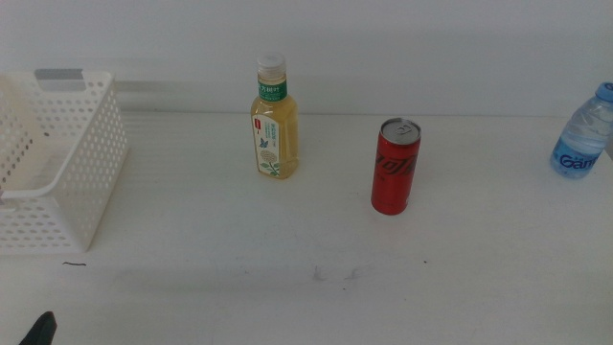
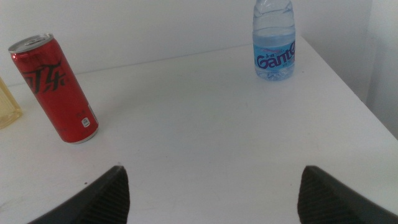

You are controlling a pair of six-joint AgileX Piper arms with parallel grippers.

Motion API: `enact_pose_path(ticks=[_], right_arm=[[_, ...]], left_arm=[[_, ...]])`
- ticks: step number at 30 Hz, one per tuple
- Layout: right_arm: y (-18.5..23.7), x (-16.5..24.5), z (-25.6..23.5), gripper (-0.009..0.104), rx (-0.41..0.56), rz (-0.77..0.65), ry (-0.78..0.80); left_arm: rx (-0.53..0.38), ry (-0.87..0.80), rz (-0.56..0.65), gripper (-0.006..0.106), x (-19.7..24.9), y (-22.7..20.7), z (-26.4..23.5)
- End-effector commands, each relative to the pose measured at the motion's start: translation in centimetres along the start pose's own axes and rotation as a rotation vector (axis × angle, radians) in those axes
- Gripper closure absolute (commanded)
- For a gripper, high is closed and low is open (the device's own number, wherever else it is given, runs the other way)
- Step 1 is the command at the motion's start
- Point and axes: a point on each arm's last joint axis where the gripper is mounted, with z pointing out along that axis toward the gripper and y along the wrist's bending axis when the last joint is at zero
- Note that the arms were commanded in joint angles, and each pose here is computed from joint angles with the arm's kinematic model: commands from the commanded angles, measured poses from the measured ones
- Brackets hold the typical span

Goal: Use arms to grab the bottles and put them into the dustbin to the left of the table.

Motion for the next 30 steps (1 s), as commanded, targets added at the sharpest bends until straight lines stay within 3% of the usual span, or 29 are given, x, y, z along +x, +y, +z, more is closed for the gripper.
enact_pose_path(ticks=[1, 6, 15, 18, 26, 30], right_arm=[[-0.1, -0.1, 0.0, 0.004, 0.010, -0.017, -0.020], [-0.1, -0.1, 0.0, 0.004, 0.010, -0.017, -0.020], [-0.1, -0.1, 0.0, 0.004, 0.010, -0.017, -0.020], [-0.1, -0.1, 0.0, 0.004, 0.010, -0.017, -0.020], [-0.1, -0.1, 0.0, 0.004, 0.010, -0.017, -0.020], [-0.1, -0.1, 0.0, 0.004, 0.010, -0.017, -0.020]], left_arm=[[-0.005, -0.020, 0.011, 0.007, -0.2, 0.0, 0.0], [0.016, 0.063, 0.024, 0.007, -0.1, -0.1, 0.9], [0.402, 0.068, 0.117, 0.007, -4.4, -4.9, 5.3], [0.480, 0.050, 0.109, 0.007, -4.1, -6.9, 7.0], [0.563, -0.102, 0.117, 0.007, -3.0, -9.8, 10.6], [0.574, -0.134, 0.056, 0.007, -2.4, -10.4, 11.7]])
